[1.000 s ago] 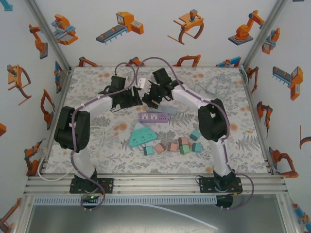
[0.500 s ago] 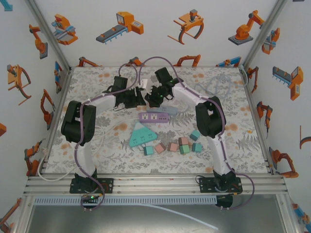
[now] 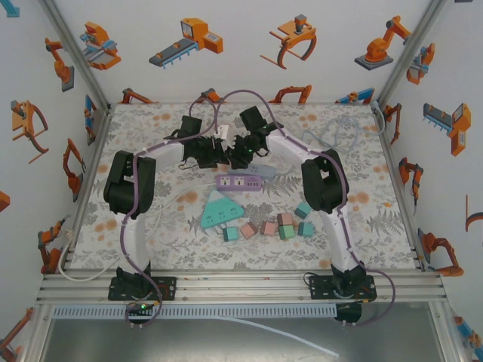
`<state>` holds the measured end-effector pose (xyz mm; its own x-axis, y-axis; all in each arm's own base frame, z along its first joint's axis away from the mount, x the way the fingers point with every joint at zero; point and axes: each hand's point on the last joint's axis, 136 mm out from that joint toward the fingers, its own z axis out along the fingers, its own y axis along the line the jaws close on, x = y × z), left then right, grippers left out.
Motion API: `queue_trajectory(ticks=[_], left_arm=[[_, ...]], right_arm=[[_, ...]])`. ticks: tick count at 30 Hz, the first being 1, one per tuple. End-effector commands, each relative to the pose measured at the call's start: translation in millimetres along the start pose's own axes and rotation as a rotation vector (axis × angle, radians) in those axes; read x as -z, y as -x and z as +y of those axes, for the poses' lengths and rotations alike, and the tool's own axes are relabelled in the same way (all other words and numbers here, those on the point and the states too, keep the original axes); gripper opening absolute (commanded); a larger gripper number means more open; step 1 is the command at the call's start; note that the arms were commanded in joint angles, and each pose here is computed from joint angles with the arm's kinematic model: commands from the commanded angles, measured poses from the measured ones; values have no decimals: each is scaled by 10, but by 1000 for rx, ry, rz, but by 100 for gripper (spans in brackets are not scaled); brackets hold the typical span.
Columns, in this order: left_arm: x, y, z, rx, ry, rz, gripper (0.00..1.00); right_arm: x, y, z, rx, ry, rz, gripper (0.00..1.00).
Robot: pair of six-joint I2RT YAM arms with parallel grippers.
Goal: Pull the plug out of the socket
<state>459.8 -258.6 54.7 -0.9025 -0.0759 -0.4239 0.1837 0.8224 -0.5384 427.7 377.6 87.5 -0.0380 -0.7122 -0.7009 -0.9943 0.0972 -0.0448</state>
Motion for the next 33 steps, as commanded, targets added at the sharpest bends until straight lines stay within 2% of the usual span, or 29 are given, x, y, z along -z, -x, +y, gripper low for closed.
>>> queue_trajectory(ticks=[1, 3, 6, 14, 19, 28, 33], left_arm=[[-37, -215, 148, 28, 51, 84, 52], [-52, -277, 159, 20, 47, 109, 45], [-85, -383, 166, 20, 38, 154, 42], [-207, -610, 291, 49, 54, 222, 42], [-235, -759, 444, 67, 111, 265, 41], [-242, -870, 697, 138, 224, 264, 40], [-263, -896, 750, 156, 234, 272, 40]], right_arm=[[-29, -16, -43, 8, 8, -1, 46], [-53, -45, -50, 6, 6, 6, 46], [-93, -92, -75, 3, 0, 20, 46], [-114, -44, -64, 6, 21, -6, 38], [-61, 38, -52, 17, 24, -28, 30], [133, 397, -48, 39, 34, -131, 19], [249, 511, -18, 47, 41, -165, 15]])
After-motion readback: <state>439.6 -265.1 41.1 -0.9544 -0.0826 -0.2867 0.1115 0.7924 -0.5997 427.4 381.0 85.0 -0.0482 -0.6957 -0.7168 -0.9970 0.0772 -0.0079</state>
